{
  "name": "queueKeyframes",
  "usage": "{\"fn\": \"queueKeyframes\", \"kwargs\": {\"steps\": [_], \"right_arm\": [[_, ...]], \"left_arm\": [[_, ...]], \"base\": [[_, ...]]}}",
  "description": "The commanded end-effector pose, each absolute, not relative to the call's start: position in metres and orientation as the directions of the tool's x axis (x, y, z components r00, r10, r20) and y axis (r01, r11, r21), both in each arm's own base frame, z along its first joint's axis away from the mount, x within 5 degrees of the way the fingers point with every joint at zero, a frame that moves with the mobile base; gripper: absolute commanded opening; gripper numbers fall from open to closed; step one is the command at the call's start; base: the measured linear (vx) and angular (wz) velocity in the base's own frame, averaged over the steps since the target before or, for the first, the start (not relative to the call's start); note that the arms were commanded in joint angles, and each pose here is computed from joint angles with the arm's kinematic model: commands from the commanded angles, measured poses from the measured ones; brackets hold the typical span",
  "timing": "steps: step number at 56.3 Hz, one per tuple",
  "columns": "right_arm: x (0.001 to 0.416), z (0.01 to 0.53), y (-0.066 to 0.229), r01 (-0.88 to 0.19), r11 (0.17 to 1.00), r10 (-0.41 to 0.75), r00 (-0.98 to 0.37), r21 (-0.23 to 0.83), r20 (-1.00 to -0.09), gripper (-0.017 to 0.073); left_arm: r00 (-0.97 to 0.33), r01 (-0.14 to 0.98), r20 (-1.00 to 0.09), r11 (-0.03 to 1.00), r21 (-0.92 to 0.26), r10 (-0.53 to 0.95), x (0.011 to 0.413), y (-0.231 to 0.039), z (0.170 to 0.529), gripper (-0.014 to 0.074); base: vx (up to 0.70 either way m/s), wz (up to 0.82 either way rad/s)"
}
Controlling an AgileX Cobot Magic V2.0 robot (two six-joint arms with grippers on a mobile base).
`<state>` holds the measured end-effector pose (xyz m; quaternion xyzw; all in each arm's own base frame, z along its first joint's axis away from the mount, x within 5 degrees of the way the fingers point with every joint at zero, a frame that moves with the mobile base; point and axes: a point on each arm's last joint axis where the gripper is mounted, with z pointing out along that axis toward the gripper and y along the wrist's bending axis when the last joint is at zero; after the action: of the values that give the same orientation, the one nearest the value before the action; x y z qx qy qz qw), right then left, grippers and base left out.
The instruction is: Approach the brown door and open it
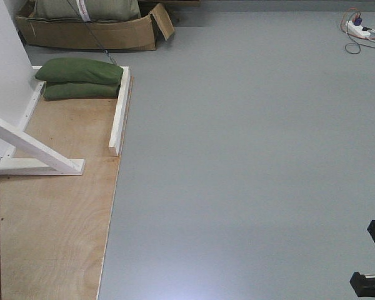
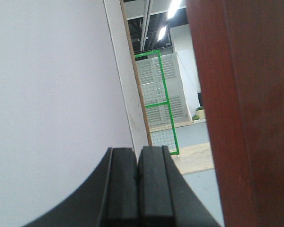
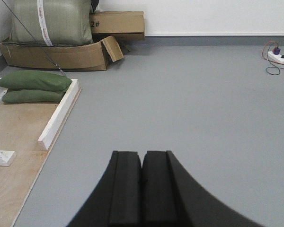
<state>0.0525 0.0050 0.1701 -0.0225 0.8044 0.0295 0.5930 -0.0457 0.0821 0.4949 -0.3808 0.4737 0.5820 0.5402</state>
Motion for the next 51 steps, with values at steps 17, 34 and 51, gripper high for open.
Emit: {"fn": "queueKeyframes", "kwargs": {"steps": [17, 34, 51], "right_arm": [[0.054, 0.176, 0.005, -0.071, 0.997, -0.006, -0.219, 0.010, -0.976, 0.0000], [0.054, 0.176, 0.005, -0.071, 0.997, -0.006, -0.219, 0.010, -0.976, 0.0000], [0.054, 0.176, 0.005, -0.071, 0.997, -0.006, -0.219, 0.010, -0.976, 0.0000]], "left_arm": [[-0.155, -0.986, -0.957, -0.100, 0.134, 0.247, -0.042, 0.078, 0.509, 0.0067], [-0.170, -0.949, -0.976, -0.289, 0.125, 0.137, -0.052, 0.067, 0.502, 0.0067], [-0.366, -0.911, -0.875, -0.312, 0.269, 0.316, -0.026, 0.073, 0.524, 0.0067]], "base": [[0.00, 0.00], [0.00, 0.00], [0.00, 0.00]]}}
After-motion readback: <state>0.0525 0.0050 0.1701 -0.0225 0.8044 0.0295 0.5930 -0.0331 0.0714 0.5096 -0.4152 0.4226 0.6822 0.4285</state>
